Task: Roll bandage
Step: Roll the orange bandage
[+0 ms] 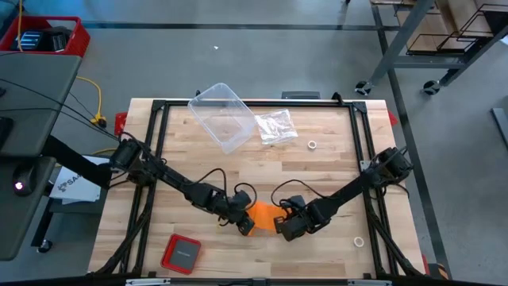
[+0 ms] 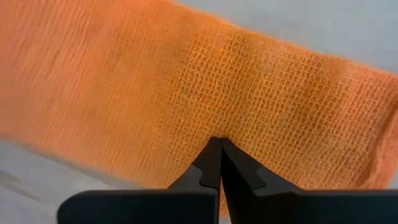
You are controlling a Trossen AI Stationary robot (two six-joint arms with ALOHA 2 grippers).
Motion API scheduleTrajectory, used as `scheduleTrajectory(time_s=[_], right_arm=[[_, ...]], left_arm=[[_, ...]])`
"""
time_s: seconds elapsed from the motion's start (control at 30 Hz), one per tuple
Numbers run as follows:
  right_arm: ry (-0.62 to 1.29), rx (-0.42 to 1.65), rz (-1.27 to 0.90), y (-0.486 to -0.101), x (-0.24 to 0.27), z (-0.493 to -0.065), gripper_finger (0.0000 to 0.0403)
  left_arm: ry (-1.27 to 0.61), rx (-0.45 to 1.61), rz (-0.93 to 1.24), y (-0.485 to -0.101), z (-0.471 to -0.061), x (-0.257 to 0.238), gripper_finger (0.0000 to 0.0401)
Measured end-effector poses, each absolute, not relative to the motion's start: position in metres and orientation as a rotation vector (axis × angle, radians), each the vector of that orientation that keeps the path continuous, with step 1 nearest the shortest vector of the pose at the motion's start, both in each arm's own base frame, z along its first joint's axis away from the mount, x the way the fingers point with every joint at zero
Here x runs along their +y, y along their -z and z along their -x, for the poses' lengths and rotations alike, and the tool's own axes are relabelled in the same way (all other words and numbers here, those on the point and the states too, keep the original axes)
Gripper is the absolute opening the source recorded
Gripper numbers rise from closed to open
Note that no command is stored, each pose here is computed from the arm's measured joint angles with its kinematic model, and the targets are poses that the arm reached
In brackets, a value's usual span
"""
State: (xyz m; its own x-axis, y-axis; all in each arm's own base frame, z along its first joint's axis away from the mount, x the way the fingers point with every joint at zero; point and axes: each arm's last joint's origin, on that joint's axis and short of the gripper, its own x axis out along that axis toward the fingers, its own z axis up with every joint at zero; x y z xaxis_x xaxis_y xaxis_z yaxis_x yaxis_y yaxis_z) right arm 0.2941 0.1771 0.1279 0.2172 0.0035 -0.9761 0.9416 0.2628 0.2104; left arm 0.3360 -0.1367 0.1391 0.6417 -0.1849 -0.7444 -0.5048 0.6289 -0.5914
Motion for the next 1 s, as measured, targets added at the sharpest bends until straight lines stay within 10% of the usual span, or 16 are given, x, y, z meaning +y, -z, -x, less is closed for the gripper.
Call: scheduleTrajectory(time_s=[0.67,1.0], right_arm=[[0.959,1.246,-1.062,-0.129,0.197,-0.266,0.0000],[0.960,1.245,-1.068,-0.129,0.197,-0.266,0.0000]], left_arm=[[-0.429,1.113,0.693,-0.171,-0.293,-0.104,0.0000],[-0.138,0.720,0.924,-0.198,-0.330,-0.122,0.0000]])
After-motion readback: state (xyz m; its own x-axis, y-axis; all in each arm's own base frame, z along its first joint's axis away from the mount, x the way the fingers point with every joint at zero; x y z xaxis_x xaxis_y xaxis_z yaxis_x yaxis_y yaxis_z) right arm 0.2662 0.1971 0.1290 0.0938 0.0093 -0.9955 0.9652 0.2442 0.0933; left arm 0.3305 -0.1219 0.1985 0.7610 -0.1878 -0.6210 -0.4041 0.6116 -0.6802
